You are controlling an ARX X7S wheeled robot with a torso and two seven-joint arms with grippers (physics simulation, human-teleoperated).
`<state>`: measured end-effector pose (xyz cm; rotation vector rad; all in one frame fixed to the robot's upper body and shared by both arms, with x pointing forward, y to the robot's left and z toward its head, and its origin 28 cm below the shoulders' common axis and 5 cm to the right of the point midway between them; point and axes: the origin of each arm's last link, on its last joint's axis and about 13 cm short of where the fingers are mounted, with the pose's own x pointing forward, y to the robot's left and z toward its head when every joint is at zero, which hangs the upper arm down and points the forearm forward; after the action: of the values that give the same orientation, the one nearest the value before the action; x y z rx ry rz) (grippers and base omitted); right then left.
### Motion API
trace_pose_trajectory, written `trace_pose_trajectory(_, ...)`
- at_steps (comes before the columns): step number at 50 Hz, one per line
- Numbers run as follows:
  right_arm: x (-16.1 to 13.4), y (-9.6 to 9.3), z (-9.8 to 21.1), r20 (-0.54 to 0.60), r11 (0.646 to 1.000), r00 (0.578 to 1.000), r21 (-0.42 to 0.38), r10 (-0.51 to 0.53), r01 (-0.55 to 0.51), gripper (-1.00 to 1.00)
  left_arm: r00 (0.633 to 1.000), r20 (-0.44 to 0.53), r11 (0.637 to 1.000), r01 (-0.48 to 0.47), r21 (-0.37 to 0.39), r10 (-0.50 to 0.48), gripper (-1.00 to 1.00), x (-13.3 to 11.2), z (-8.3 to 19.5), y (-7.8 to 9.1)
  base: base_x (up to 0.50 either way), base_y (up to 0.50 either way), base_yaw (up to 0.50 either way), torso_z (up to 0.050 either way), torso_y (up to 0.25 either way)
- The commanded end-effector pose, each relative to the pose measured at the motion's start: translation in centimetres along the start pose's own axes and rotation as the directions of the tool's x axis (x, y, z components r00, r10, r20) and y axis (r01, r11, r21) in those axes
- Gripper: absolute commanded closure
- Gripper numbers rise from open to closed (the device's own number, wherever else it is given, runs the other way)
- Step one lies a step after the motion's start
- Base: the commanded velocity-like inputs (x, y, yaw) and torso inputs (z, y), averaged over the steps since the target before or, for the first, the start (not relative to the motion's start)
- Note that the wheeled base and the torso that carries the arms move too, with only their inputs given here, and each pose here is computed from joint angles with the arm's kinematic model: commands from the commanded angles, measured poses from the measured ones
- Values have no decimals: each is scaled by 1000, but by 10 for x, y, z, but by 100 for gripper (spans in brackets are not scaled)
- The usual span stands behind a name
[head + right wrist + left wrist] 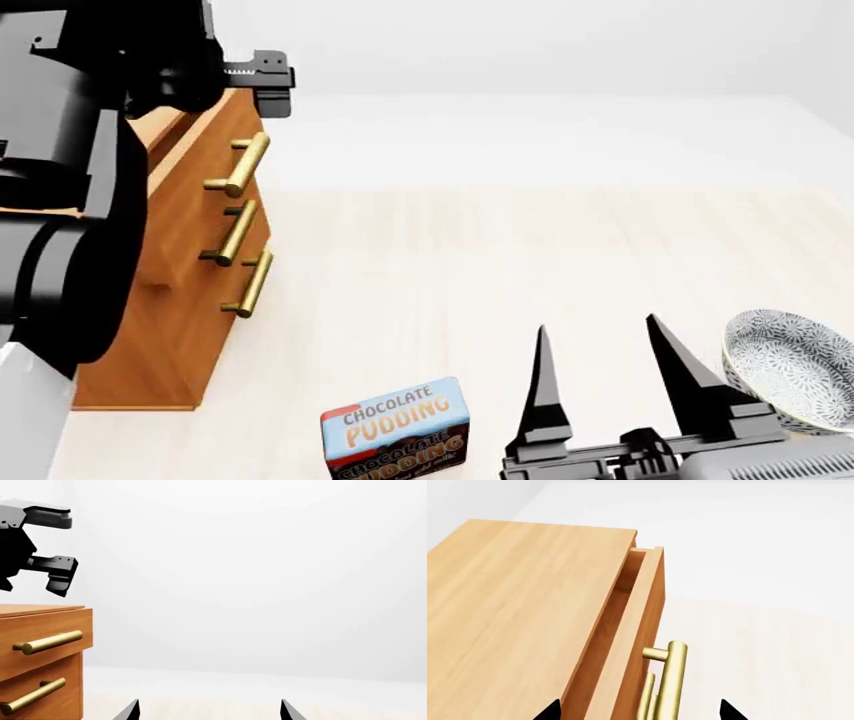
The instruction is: Put the butter at the back in the top drawer of the cabinet and close it.
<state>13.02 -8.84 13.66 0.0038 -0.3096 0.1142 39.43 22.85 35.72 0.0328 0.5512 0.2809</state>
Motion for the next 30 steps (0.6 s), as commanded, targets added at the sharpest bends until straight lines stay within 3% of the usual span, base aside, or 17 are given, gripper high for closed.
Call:
trace_pose_trajectory(1, -1, 1, 2, 2, 1000, 1000, -5, 5, -5, -100, 1000, -24, 1000, -4, 19, 4, -100, 2, -4, 1, 0, 0, 0, 0, 0)
trace_pose_trajectory(11, -2, 2, 1, 4, 1000, 1000, -9, 6, -6, -100, 1000, -26, 994, -9, 106, 12, -100, 8, -12, -2, 0, 0, 0, 0, 0)
trace_pose_trajectory(30, -2, 3, 2, 4, 1000, 1000, -12, 7, -7, -100, 999, -23, 992, -22, 121, 25, -100, 14, -20, 1, 0, 0, 0, 0, 0)
